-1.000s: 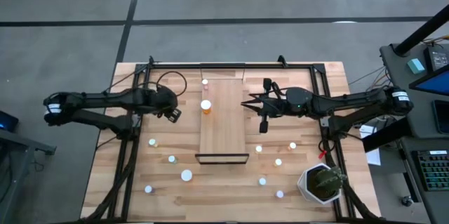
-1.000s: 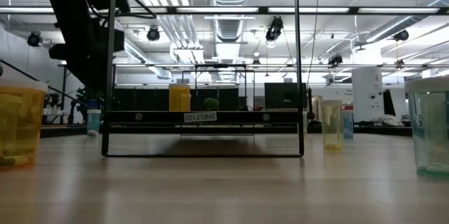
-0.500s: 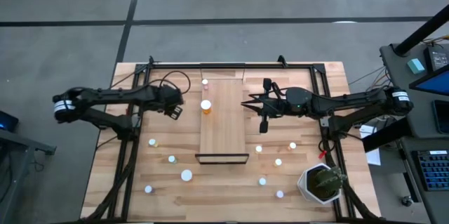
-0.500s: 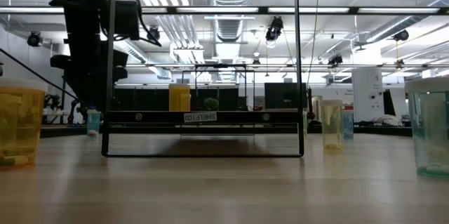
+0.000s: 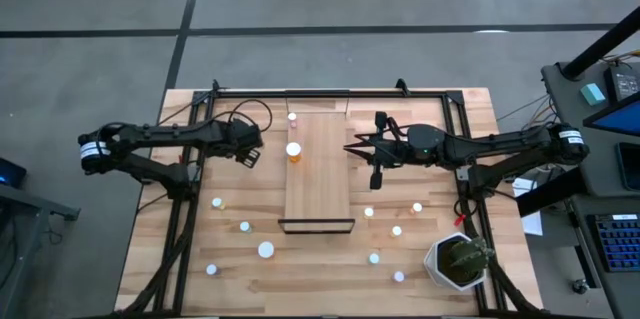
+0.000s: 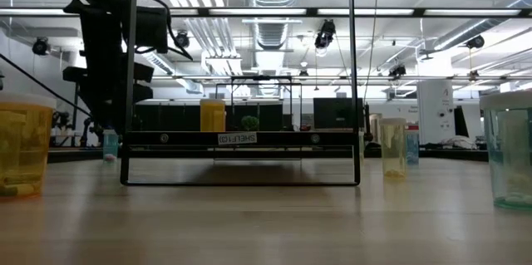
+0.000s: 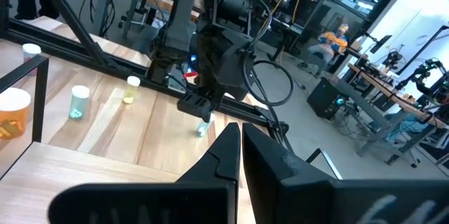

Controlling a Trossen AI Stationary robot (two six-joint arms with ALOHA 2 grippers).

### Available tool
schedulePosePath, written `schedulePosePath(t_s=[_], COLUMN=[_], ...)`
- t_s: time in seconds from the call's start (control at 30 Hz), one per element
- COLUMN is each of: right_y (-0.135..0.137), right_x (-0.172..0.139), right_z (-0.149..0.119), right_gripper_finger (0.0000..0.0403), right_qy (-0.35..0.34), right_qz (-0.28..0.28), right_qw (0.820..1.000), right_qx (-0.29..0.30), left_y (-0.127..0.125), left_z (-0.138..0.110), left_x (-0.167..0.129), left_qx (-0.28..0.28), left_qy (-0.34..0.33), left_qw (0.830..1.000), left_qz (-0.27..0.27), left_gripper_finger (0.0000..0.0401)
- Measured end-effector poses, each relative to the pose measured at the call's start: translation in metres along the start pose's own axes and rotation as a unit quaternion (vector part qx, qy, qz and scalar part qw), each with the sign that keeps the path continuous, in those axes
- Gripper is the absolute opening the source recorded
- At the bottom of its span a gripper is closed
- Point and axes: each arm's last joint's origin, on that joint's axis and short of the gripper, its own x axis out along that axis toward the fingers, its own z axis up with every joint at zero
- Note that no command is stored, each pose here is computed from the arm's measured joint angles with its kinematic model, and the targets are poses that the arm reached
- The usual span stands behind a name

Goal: Pick and place medicine bottles onto shelf by color
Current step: Put the green pill bottle on the shelf

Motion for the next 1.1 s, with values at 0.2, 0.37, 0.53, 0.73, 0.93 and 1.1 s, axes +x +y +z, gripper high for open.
schedulePosePath(t_s=[0.2,0.37,0.53,0.73,0.93,1.1], right_y=[0.0001,0.0001,0.0001,0.0001,0.0001,0.0001], right_x=[0.0,0.0001,0.0001,0.0001,0.0001,0.0001], right_z=[-0.0001,-0.0001,-0.0001,-0.0001,-0.0002,-0.0002], right_gripper_finger=[0.0009,0.0009,0.0009,0.0009,0.0009,0.0009], right_qy=[0.001,0.0,0.0,0.0,0.001,0.001], right_qz=[0.0,0.0,0.0,0.0,0.0,0.0], right_qw=[1.0,1.0,1.0,1.0,1.0,1.0], right_qx=[0.0,0.002,0.001,0.002,0.001,0.001], left_y=[-0.0015,-0.0023,-0.0023,-0.0021,-0.0023,-0.0024], left_z=[-0.0005,-0.0005,-0.0005,-0.0015,-0.002,-0.0019], left_x=[0.0033,0.0045,0.0045,0.0056,0.0063,0.0063], left_qx=[0.004,0.006,0.007,0.008,0.008,0.014], left_qy=[0.006,0.009,0.008,0.01,0.01,0.01], left_qw=[1.0,1.0,1.0,1.0,1.0,1.0], left_qz=[0.005,0.007,0.007,0.008,0.006,0.006], left_gripper_finger=[0.0209,0.019,0.0161,0.0135,0.0122,0.0118])
